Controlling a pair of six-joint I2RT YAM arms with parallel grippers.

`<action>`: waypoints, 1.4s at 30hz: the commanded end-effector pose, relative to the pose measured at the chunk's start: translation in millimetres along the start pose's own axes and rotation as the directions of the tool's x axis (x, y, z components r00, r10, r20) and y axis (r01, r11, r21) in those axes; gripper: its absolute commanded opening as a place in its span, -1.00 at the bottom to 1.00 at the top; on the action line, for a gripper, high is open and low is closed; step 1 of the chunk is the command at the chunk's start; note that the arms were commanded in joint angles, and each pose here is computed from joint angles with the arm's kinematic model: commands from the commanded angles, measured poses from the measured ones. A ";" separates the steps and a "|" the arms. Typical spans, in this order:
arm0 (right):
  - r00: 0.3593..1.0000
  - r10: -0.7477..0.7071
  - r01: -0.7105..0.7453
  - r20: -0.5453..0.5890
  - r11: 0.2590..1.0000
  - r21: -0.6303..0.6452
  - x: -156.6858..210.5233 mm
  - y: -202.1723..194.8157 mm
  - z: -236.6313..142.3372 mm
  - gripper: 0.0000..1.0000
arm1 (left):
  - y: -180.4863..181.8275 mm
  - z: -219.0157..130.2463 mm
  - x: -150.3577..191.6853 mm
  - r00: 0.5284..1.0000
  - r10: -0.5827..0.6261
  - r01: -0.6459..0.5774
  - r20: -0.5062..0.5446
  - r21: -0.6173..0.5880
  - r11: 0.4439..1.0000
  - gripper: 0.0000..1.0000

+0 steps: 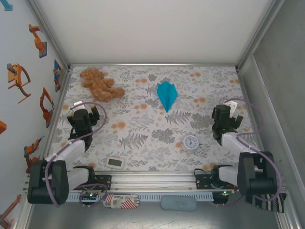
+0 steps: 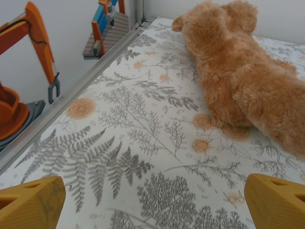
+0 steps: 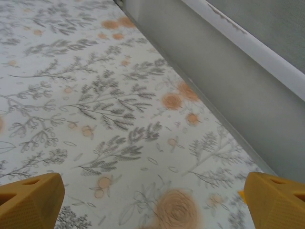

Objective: Fold a paper plane with a square sheet of paper (pick it up from the middle)
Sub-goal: Reset both arms

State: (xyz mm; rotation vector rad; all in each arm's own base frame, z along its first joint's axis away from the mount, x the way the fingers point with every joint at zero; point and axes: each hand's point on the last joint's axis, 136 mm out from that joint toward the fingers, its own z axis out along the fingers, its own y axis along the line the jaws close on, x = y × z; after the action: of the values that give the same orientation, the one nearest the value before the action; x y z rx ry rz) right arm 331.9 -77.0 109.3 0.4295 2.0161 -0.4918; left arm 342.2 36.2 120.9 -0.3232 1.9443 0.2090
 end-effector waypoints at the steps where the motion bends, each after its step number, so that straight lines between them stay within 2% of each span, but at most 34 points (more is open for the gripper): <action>1: 0.984 0.053 -0.040 0.168 0.996 -0.081 -30.8 13.1 3.6 0.92 | -22.6 7.1 -15.1 0.995 0.018 -0.033 0.097 0.157 0.987 0.93; 3: 0.983 0.057 -0.036 0.176 0.992 -0.121 -25.5 20.5 8.2 0.91 | -27.6 11.2 -10.8 0.994 0.025 -0.047 0.111 0.201 0.978 0.92; 7: 0.976 0.081 -0.021 0.204 0.960 -0.281 -25.1 43.1 5.7 0.90 | -34.5 19.3 -0.1 0.995 0.017 -0.045 0.103 0.271 0.962 0.93; 11: 0.981 0.066 0.001 0.185 0.939 -0.343 -12.7 57.1 15.8 0.89 | -43.0 28.5 9.6 0.995 0.030 -0.058 0.095 0.312 0.948 0.93; 16: 0.983 0.044 0.029 0.179 0.924 -0.382 -5.8 68.9 21.7 0.88 | -43.7 42.4 18.4 0.998 0.041 -0.054 0.048 0.296 0.954 0.93; 21: 0.991 0.031 0.014 0.128 0.939 -0.343 -5.8 66.4 31.8 0.88 | -44.8 52.1 20.1 0.996 0.089 -0.081 -0.019 0.243 0.967 0.93; 23: 0.991 0.032 0.013 0.128 0.940 -0.340 -5.6 65.7 31.7 0.99 | -46.9 52.5 18.5 0.995 0.104 -0.103 0.008 0.227 0.968 0.92; 42: 0.991 0.033 0.013 0.129 0.940 -0.341 -6.0 65.8 31.6 0.99 | -48.1 52.7 20.0 0.994 0.108 -0.103 -0.010 0.236 0.966 0.92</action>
State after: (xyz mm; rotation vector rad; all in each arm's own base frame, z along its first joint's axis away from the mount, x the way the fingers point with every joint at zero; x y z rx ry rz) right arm 384.1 -33.3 79.0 0.1796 1.9543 -0.1371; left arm 393.8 2.6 80.6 -0.0796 1.9834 0.0324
